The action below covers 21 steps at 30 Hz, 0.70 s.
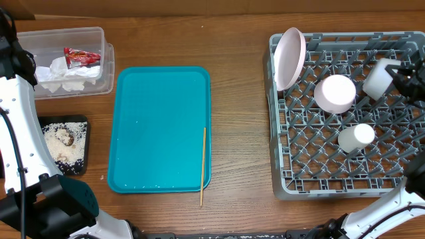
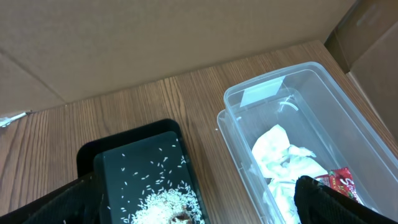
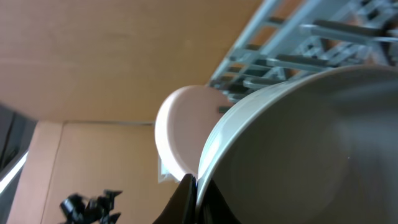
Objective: Sort waste into correct bins and load items into the dishwasher
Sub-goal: 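Carry the white bowl right and set it in the dish rack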
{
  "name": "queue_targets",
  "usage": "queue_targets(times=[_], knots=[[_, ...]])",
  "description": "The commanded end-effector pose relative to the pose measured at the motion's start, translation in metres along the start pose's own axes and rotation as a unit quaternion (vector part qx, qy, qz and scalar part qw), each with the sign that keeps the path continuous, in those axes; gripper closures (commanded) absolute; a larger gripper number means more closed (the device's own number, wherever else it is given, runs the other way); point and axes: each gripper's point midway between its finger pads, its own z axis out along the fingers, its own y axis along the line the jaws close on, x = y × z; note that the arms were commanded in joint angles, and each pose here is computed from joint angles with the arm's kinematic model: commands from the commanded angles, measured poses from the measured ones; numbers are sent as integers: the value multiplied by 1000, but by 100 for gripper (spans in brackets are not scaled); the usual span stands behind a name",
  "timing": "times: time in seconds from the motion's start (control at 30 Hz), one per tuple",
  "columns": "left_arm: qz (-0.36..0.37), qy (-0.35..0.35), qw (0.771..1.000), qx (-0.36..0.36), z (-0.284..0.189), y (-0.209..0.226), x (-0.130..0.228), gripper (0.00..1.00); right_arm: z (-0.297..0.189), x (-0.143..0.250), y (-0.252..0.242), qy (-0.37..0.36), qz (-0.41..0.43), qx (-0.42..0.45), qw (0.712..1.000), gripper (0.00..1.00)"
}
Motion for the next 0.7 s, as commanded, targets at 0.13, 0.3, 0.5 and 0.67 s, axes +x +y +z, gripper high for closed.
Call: queue_targets(times=[0.13, 0.3, 0.5, 0.67], knots=[[11, -4, 1000, -5, 0, -1, 0, 0, -30, -4, -29, -27, 53, 73, 996, 96], [11, -4, 1000, -5, 0, -1, 1, 0, -36, -3, -31, -32, 66, 74, 995, 94], [11, -4, 1000, -5, 0, -1, 0, 0, -51, -9, -40, -51, 112, 111, 986, 87], [11, -4, 1000, -5, 0, -1, 0, 0, -78, -19, -42, -93, 141, 204, 964, 83]])
